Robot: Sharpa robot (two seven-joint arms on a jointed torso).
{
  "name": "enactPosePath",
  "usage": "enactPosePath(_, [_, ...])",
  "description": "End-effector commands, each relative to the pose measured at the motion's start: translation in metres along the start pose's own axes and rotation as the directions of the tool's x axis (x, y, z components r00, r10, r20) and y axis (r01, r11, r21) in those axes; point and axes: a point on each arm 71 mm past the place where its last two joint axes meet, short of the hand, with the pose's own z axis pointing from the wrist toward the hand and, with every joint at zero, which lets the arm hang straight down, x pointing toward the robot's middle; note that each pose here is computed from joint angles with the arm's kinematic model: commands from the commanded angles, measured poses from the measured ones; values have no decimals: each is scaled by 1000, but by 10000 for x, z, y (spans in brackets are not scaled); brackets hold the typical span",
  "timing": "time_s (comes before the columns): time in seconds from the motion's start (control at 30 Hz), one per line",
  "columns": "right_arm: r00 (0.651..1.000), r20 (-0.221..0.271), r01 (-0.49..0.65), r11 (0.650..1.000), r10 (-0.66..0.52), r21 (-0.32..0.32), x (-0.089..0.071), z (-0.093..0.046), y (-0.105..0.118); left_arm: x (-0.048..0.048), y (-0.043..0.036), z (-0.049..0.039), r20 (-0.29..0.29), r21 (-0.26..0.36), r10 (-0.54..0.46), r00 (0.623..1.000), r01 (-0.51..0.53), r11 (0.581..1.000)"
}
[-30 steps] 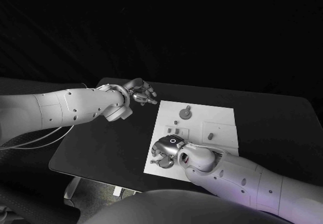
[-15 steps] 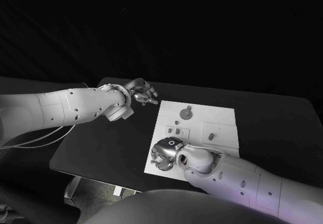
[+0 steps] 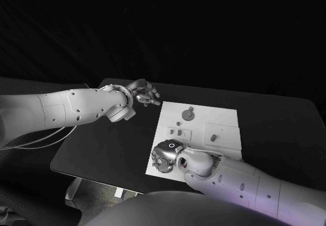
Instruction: Assemble the parts on the task board
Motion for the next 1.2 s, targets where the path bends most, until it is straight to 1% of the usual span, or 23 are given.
enactPosePath(0.03, [999,-30,32,999,-32,12,79,-8,-17,1,-21,5,2,6,1,1000,-1,1000])
enactPosePath(0.33, [997,-49,61,998,-60,20,107,-3,-19,2,-25,-5,3,8,11,1000,-11,1000])
enactPosePath(0.6, [993,-80,86,996,-85,11,136,1,-1,5,-28,-3,2,8,13,1000,-13,1000])
enactPosePath(0.8, [991,-90,99,995,-98,2,142,1,13,6,-30,-1,3,9,13,1000,-13,1000])
enactPosePath(0.93, [991,-85,104,995,-103,-3,140,0,17,7,-31,-2,3,10,14,1000,-14,1000])
enactPosePath(1.2, [995,-5,102,995,-102,-9,84,0,30,8,-34,2,4,11,15,1000,-15,1000])
